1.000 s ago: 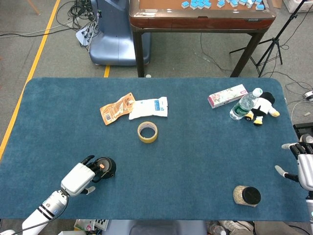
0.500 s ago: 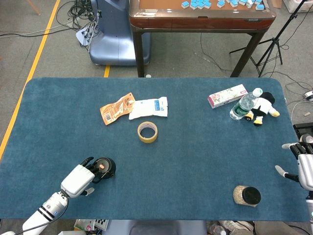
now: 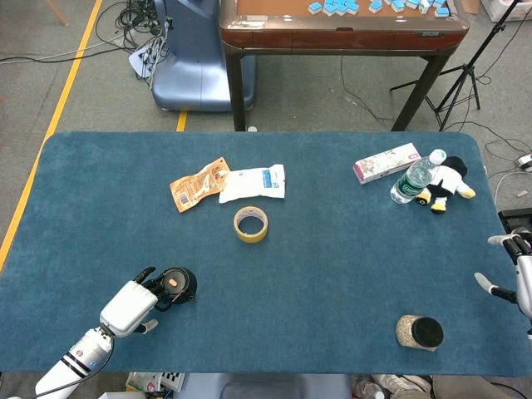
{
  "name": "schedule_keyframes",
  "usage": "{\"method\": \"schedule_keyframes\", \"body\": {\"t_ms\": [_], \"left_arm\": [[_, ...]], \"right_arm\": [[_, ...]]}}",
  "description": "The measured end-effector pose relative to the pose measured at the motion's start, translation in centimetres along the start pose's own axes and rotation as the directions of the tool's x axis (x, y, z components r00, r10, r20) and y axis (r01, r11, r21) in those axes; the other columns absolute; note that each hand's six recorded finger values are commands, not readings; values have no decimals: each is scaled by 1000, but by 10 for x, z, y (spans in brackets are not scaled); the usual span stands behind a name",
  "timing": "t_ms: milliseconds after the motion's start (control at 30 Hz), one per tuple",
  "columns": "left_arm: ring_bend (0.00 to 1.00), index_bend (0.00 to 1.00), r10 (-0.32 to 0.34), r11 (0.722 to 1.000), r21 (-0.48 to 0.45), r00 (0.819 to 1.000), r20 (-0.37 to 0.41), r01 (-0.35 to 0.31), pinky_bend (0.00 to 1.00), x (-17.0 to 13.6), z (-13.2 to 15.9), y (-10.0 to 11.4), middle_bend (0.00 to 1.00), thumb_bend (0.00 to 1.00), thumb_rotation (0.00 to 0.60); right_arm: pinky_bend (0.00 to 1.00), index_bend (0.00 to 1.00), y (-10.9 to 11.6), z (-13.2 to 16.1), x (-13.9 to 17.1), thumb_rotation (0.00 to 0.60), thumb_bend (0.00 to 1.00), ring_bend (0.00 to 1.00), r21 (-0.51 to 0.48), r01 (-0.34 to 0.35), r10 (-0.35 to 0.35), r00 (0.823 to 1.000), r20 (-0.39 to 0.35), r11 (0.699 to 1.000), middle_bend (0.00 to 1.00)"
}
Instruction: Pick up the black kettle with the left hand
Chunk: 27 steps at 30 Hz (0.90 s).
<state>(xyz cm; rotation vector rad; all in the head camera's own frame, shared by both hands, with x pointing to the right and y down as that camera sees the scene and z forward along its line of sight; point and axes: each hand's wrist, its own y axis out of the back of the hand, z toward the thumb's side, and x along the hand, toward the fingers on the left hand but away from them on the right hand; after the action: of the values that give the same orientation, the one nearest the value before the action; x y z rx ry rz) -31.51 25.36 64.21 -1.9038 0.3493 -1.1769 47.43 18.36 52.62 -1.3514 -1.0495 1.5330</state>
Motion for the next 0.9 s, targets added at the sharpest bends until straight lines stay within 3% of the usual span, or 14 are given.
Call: {"method": "schedule_keyframes", "body": {"t_ms": [900], "left_arm": [[363,469,-54,999,0,998,12,54,98,5,6,-19,445,173,591]], "right_arm": [[196,362,-5,-7,8,600,141,236,-10,-17,17,1000,22,1000,371]]}}
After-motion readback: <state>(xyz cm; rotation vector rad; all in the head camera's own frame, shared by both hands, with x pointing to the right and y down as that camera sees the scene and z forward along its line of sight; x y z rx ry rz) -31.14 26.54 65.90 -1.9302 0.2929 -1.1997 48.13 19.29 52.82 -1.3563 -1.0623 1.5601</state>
